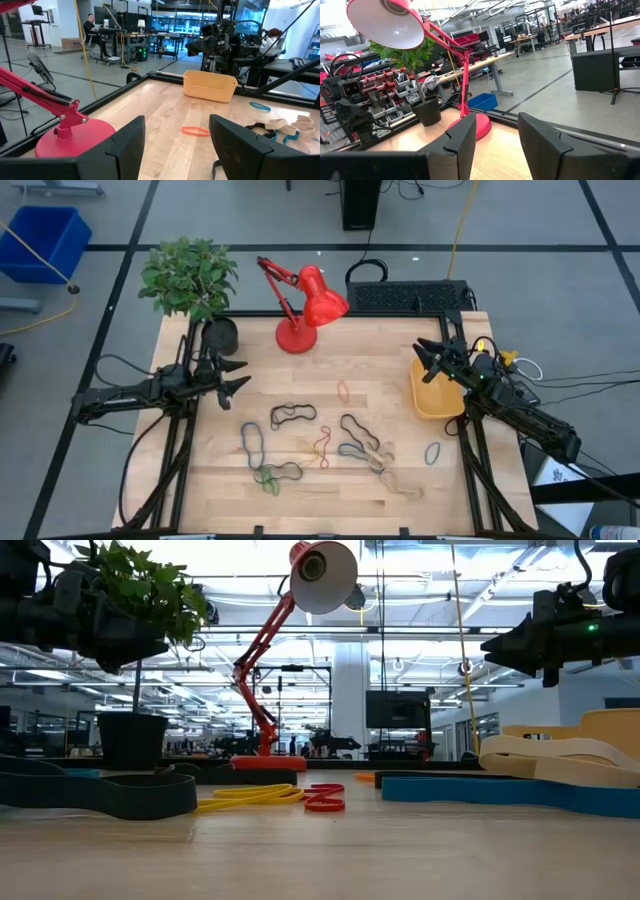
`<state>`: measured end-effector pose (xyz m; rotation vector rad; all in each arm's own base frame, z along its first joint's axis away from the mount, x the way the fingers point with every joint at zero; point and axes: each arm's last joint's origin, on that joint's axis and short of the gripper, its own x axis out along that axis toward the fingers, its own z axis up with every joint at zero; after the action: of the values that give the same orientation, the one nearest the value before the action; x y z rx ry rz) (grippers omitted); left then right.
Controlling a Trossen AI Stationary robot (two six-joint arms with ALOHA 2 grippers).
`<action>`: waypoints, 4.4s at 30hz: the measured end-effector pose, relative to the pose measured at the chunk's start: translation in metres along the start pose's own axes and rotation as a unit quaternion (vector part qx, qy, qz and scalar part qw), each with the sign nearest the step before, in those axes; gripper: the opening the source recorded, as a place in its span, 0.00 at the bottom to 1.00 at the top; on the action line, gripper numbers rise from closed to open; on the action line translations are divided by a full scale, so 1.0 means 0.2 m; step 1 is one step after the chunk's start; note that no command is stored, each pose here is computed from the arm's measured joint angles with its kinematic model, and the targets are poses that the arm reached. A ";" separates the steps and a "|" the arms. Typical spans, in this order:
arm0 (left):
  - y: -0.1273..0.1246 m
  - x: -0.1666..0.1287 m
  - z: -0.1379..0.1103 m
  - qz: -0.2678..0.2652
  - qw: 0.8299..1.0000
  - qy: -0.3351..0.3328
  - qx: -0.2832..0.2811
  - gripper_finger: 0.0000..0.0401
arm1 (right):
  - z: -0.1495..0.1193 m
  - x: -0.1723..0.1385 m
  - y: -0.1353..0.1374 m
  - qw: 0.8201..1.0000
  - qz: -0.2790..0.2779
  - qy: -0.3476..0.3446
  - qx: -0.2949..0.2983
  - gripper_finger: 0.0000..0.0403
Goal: Pick and place rubber bands into bin
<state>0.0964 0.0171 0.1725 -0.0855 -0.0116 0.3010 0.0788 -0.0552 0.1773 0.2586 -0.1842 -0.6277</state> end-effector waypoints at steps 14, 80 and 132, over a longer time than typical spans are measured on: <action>0.00 0.00 0.00 0.000 1.000 0.000 0.000 0.57 | 0.00 0.00 0.00 1.000 0.000 0.000 0.000 0.35; 0.01 0.00 0.00 0.019 0.997 -0.001 0.078 0.57 | 0.26 0.02 0.12 0.975 0.078 -0.027 -0.205 0.35; 0.01 0.00 0.00 0.021 0.996 0.004 0.081 0.57 | -0.35 -0.26 0.83 0.501 0.326 0.674 -0.434 0.34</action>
<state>0.0960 0.0183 0.1717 0.0739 0.0225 0.3428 0.1477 0.1185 0.1544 -0.3728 1.5218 0.4436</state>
